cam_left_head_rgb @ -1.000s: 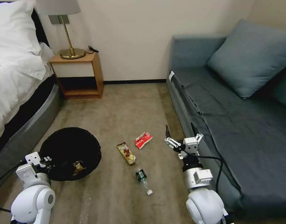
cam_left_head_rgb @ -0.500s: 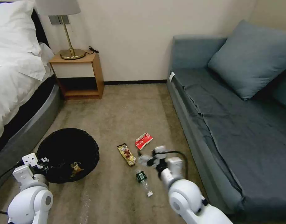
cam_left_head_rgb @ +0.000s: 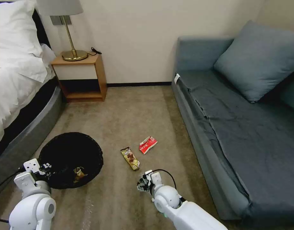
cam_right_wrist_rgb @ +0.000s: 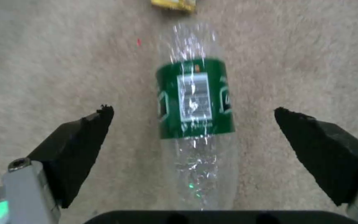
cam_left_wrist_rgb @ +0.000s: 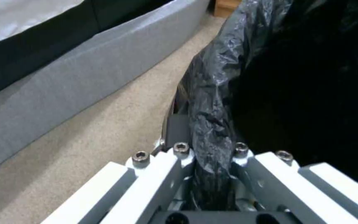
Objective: Pick up the trash bin, then pick up the garbage on the floor and place it into the trash bin.
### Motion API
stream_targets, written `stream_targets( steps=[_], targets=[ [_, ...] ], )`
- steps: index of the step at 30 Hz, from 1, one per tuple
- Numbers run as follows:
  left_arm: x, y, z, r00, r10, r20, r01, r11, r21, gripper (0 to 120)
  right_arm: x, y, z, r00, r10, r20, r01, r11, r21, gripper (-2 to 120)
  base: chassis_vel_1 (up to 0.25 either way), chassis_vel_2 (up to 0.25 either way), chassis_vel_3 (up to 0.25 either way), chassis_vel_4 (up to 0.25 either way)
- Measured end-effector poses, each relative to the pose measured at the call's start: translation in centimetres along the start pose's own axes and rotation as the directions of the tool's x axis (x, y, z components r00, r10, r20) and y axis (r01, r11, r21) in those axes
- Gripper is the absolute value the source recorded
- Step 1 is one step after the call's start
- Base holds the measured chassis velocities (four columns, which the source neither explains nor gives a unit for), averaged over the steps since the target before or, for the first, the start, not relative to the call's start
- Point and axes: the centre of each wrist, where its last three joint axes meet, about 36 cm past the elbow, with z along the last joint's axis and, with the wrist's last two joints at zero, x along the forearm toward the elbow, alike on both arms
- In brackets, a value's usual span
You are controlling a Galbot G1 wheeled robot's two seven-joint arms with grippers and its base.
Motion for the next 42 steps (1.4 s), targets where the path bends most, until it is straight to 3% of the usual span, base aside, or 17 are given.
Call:
stream_targets(
  steps=[7, 12, 16, 23, 29, 33, 37, 38, 42],
  targets=[
    [0.2, 0.1, 0.0, 1.0, -0.004, 0.007, 0.004, 1.0, -0.001, 3, -1.9, 0.0, 1.2, 1.0, 0.027, 0.011, -0.027, 1.0, 0.004, 93, 0.0, 0.0, 0.0, 0.0],
    [0.3, 0.3, 0.0, 1.0, -0.007, 0.01, 0.007, 1.0, -0.003, 3, -2.8, -0.3, 2.1, 0.999, 0.046, 0.017, -0.046, 0.999, 0.008, 70, 0.0, 0.0, 0.0, 0.0],
    [0.3, 0.3, 0.1, 1.0, -0.007, 0.01, 0.007, 1.0, -0.003, 3, -3.0, -0.3, 2.5, 0.998, 0.052, 0.019, -0.052, 0.999, 0.01, 61, 0.0, 0.0, 0.0, 0.0],
    [0.3, 0.3, 0.1, 1.0, -0.007, 0.012, 0.007, 1.0, -0.004, 3, -3.1, -0.2, 3.0, 0.998, 0.058, 0.028, -0.058, 0.998, 0.01, 32, 0.0, 0.0, 0.0, 0.0],
    [0.1, 0.2, 0.2, 1.0, -0.008, 0.01, 0.008, 1.0, -0.005, 3, -2.5, -0.5, 2.5, 0.997, 0.056, 0.058, -0.056, 0.998, 0.0, 21, 0.0, 0.0, 0.0, 0.0],
    [0.0, 0.2, 0.1, 1.0, -0.007, 0.011, 0.007, 1.0, -0.007, 3, -0.3, -1.5, -0.1, 0.989, 0.05, 0.143, -0.046, 0.999, -0.029, 16, 0.0, 0.0, 0.0, 0.0],
    [0.0, 0.0, 0.2, 1.0, -0.001, 0.009, 0.001, 1.0, -0.007, 3, 4.8, -2.6, -6.4, 0.948, 0.029, 0.317, 0.0, 0.996, -0.09, 16, 0.0, 0.0, 0.0, 0.0],
    [0.0, 0.0, 0.2, 1.0, -0.001, 0.009, 0.001, 1.0, -0.007, 3, 4.8, -2.6, -6.4, 0.948, 0.029, 0.317, 0.0, 0.996, -0.09, 16, 0.0, 0.0, 0.0, 0.0],
    [0.1, -0.4, 0.4, 1.0, 0.012, 0.004, -0.012, 1.0, -0.006, 3, 11.0, -1.3, -13.0, 0.87, -0.081, 0.486, 0.172, 0.975, -0.144, 16, 0.0, 0.0, 0.0, 0.0]
  ],
)
